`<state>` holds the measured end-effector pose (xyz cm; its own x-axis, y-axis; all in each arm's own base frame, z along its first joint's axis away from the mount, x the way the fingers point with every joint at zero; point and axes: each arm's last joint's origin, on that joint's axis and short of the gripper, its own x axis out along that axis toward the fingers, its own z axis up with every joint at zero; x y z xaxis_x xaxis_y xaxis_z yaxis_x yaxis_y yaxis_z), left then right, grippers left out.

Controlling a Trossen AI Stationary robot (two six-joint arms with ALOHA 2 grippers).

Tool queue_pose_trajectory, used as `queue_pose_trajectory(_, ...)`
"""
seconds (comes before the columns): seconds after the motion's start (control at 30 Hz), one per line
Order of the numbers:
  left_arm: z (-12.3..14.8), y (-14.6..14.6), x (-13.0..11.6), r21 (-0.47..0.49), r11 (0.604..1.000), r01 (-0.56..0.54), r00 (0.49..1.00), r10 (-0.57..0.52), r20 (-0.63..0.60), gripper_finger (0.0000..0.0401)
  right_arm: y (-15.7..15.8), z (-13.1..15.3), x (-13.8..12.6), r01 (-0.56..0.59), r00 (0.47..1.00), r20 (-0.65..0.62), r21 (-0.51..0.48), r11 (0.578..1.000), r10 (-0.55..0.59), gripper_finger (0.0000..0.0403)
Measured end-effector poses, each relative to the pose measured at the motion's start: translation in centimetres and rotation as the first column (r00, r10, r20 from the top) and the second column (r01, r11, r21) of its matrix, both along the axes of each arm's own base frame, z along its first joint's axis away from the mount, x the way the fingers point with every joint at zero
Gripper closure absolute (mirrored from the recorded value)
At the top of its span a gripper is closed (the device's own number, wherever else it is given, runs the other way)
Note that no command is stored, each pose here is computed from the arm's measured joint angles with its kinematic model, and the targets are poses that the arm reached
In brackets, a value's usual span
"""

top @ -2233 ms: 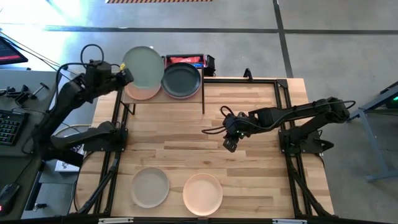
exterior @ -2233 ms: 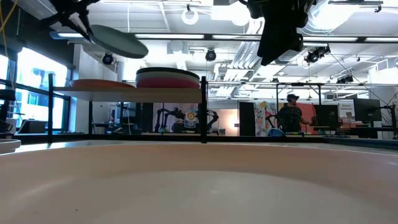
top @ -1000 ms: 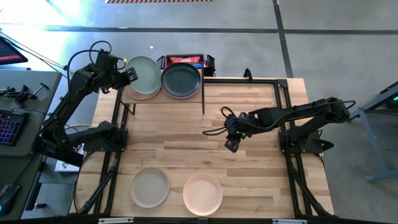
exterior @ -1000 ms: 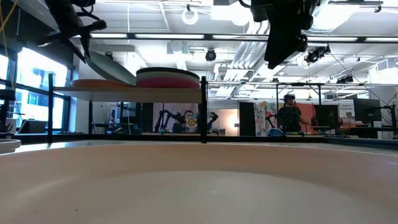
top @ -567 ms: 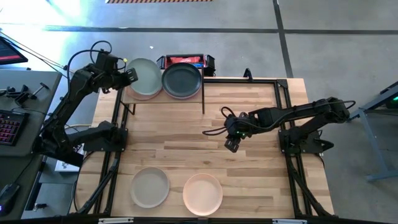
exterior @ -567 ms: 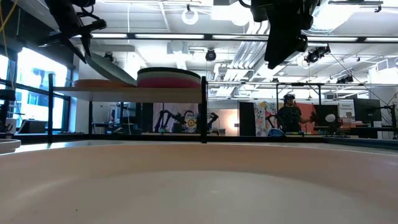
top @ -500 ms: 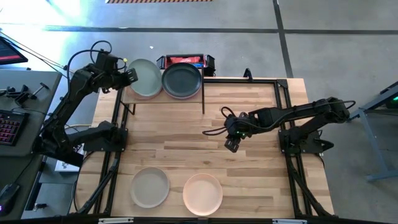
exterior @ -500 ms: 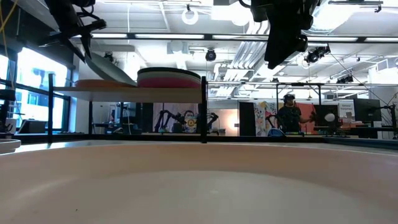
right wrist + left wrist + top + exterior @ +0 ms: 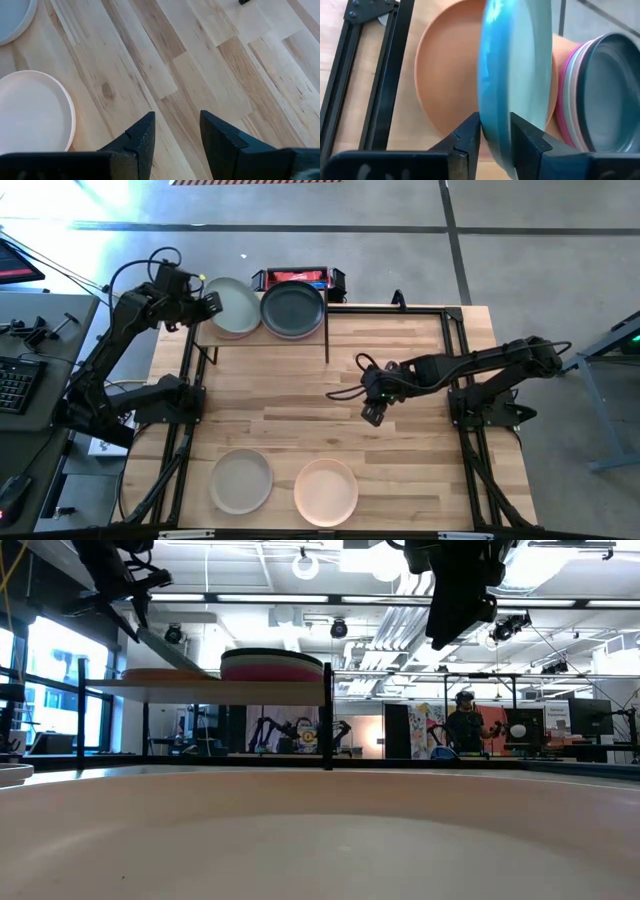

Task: Place and stack plates onto a shelf
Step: Stack the blue plate on top of the light orange plate on the shelf, then stack the light orange plate on top of the blue plate on the shelf

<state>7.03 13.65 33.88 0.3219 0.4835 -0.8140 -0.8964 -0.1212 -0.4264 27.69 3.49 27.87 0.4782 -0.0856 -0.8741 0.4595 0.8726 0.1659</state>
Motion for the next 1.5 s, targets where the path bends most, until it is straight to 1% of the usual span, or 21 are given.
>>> queue_pose_trajectory(0.2, -0.4, 0.0, -0.1, -0.034, 0.999, 0.027, 0.998, -0.029, -0.058, 0.0283, 0.8, 0.0, -0.1, -0.016, 1.0, 0.005, -0.031, 0.999, 0.016, 0.0269)
queue_pose_trajectory(0.3, -0.4, 0.0, -0.1, -0.036, 0.999, 0.027, 0.998, -0.029, -0.059, 0.0274, 1.1, 0.0, -0.2, -0.024, 1.0, 0.005, -0.033, 0.999, 0.024, 0.0269)
queue_pose_trajectory(0.43, -0.5, -0.2, 0.0, -0.071, 0.996, 0.055, 0.998, -0.057, -0.033, 0.0272, 1.3, 0.0, -0.2, -0.031, 0.999, 0.005, -0.033, 0.999, 0.031, 0.0269)
queue_pose_trajectory(0.57, -0.9, -0.8, -0.3, -0.123, 0.988, 0.097, 0.991, -0.107, -0.076, 0.0272, 1.3, 0.0, -0.2, -0.012, 1.0, 0.008, -0.022, 1.0, 0.012, 0.0269)
queue_pose_trajectory(0.63, -1.0, -1.1, -0.4, -0.155, 0.983, 0.096, 0.989, -0.111, -0.096, 0.0272, 1.3, 0.0, -0.2, -0.009, 1.0, 0.009, -0.024, 1.0, 0.009, 0.0269)
queue_pose_trajectory(0.73, -1.1, -1.2, -0.6, -0.163, 0.984, 0.074, 0.988, -0.094, -0.12, 0.0272, 1.3, 0.0, -0.2, -0.006, 1.0, 0.009, -0.027, 1.0, 0.006, 0.0269)
queue_pose_trajectory(0.87, -1.1, -0.9, -0.4, -0.156, 0.987, 0.039, 0.993, -0.055, -0.101, 0.0272, 1.3, 0.0, -0.2, -0.006, 1.0, 0.009, -0.027, 1.0, 0.007, 0.0269)
queue_pose_trajectory(1.1, -1.1, -0.3, -0.1, -0.138, 0.99, 0.039, 0.996, -0.051, -0.079, 0.0272, 1.3, 0.0, -0.2, -0.005, 1.0, 0.01, -0.026, 1.0, 0.006, 0.0269)
queue_pose_trajectory(1.27, -1.2, -0.1, 0.0, -0.151, 0.987, 0.046, 0.996, -0.057, -0.074, 0.0272, 1.3, 0.0, -0.2, -0.005, 1.0, 0.009, -0.025, 1.0, 0.006, 0.0269)
queue_pose_trajectory(1.4, -1.3, -0.4, 0.1, -0.182, 0.975, 0.124, 0.99, -0.133, -0.038, 0.0272, 1.3, 0.0, -0.2, -0.005, 1.0, 0.01, -0.025, 1.0, 0.006, 0.0269)
queue_pose_trajectory(1.5, -1.3, -1.1, 0.0, -0.224, 0.953, 0.205, 0.977, -0.212, -0.009, 0.0272, 1.3, 0.0, -0.2, -0.005, 1.0, 0.01, -0.025, 1.0, 0.006, 0.0269)
